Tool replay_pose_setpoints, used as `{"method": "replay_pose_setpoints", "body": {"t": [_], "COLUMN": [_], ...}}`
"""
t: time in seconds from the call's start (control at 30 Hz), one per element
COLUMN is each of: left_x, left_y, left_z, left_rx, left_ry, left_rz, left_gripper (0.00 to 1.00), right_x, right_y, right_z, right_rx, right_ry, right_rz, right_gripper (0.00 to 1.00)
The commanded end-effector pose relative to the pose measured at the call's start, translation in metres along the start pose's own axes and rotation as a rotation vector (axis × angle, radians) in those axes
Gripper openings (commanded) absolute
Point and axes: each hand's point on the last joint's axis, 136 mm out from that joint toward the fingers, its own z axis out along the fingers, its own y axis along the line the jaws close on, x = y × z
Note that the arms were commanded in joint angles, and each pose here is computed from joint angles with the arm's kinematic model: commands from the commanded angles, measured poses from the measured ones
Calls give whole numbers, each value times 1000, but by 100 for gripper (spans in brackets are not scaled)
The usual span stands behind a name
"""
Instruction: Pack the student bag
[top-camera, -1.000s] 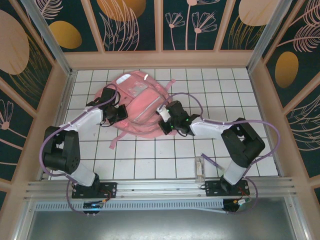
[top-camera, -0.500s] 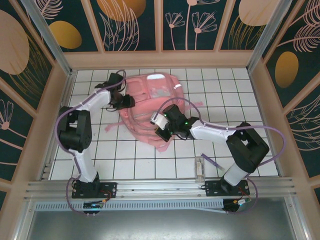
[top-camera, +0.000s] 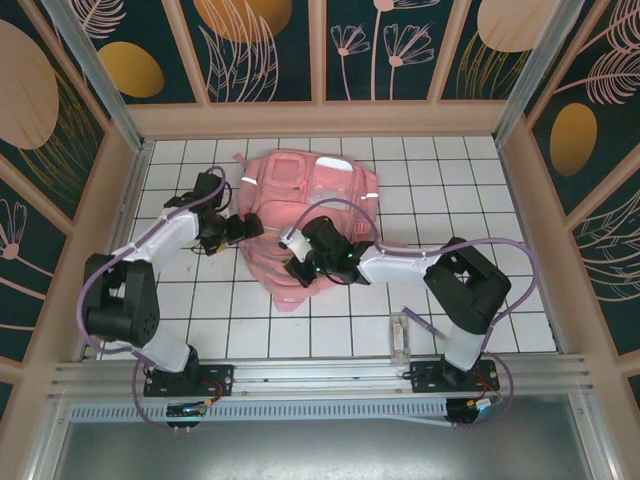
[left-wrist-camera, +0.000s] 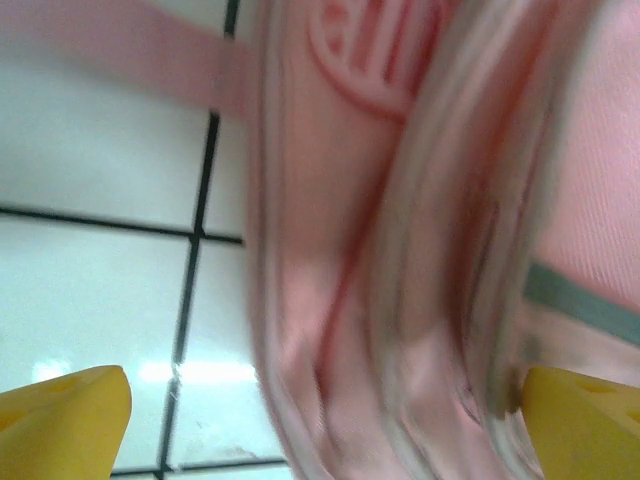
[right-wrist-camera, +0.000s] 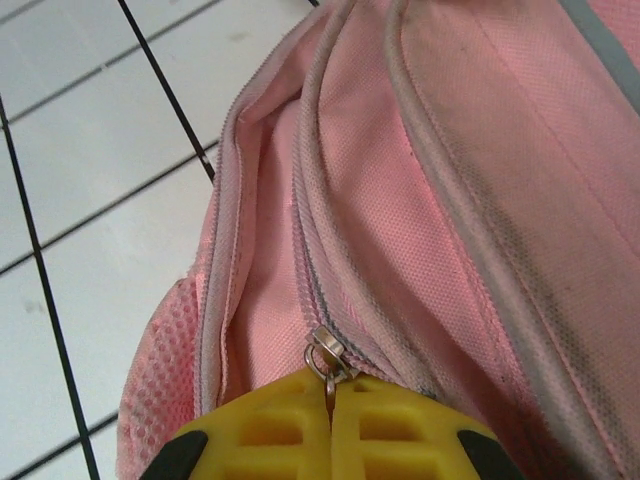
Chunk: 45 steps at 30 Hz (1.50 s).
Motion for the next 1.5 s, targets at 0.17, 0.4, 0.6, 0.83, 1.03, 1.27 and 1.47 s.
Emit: {"method": "replay_pose_setpoints", "body": {"t": [0.17, 0.4, 0.6, 0.83, 1.03, 1.27, 1.47], "left_x": [5, 18, -6, -17, -21, -40, -69], "left_y": [-30, -18, -13, -4, -1, 2, 22], "left_z": [1, 20, 3, -3, 7, 14, 20], "left_rx": [124, 81, 7, 81, 79, 70, -2], "left_ry": [-41, -36, -90, -63, -34, -39, -33], "left_rz": [-87, -92, 94, 110, 121, 144, 163], "left_gripper": [87, 37, 0, 0, 0, 0, 0], "right_x": [-45, -45, 9, 79, 126, 136, 131], "right_y": [39, 39, 15, -32, -71, -99, -125], "right_z": [21, 22, 9, -37, -80, -106, -123], "right_rx": [-72, -41, 63, 212, 286, 322, 401], "right_ry": [-153, -156, 61, 346, 387, 353, 322], "right_rz": [-63, -47, -62, 75, 300, 437, 411], "right_gripper": [0, 0, 0, 3, 3, 2, 0]}}
